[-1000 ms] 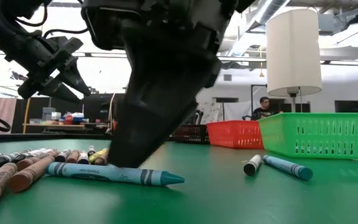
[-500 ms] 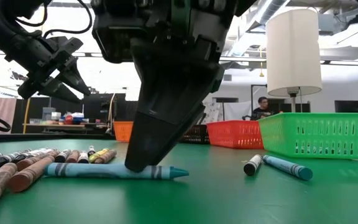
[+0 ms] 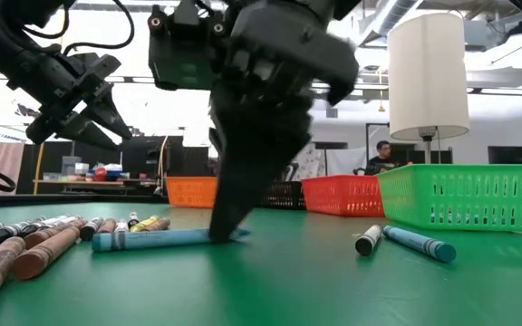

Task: Sort crayons
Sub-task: Put the light blue crayon into the green bin

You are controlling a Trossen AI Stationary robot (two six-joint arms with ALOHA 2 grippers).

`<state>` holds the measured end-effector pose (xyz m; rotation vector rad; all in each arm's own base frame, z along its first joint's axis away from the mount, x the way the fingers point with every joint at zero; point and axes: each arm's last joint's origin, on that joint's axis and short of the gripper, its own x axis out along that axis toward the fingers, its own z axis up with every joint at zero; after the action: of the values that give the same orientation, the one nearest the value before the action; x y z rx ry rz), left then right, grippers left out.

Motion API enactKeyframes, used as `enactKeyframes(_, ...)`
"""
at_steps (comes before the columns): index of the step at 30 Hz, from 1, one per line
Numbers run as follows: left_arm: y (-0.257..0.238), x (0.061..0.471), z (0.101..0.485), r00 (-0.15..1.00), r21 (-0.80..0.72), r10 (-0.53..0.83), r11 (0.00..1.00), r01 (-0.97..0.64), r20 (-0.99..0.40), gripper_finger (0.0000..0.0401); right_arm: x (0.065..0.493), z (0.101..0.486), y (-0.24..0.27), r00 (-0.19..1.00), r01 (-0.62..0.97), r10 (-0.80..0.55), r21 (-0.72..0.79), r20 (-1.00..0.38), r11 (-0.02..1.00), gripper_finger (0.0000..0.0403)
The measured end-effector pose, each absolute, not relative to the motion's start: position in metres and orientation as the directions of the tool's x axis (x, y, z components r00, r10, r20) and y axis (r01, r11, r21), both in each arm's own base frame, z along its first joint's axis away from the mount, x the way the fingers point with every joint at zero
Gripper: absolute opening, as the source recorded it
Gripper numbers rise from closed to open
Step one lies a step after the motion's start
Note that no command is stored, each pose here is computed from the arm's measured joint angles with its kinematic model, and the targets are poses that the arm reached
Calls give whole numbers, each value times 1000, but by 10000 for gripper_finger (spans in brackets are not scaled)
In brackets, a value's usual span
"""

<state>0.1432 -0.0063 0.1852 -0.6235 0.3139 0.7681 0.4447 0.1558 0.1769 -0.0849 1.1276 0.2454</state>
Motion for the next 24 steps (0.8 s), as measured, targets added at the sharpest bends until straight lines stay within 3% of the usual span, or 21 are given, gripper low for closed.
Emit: enactKeyframes(24,-6,143,185,684,-397,552,559,-728,-478,180,448,188,163,450,-462,134,-103,-883,881,120)
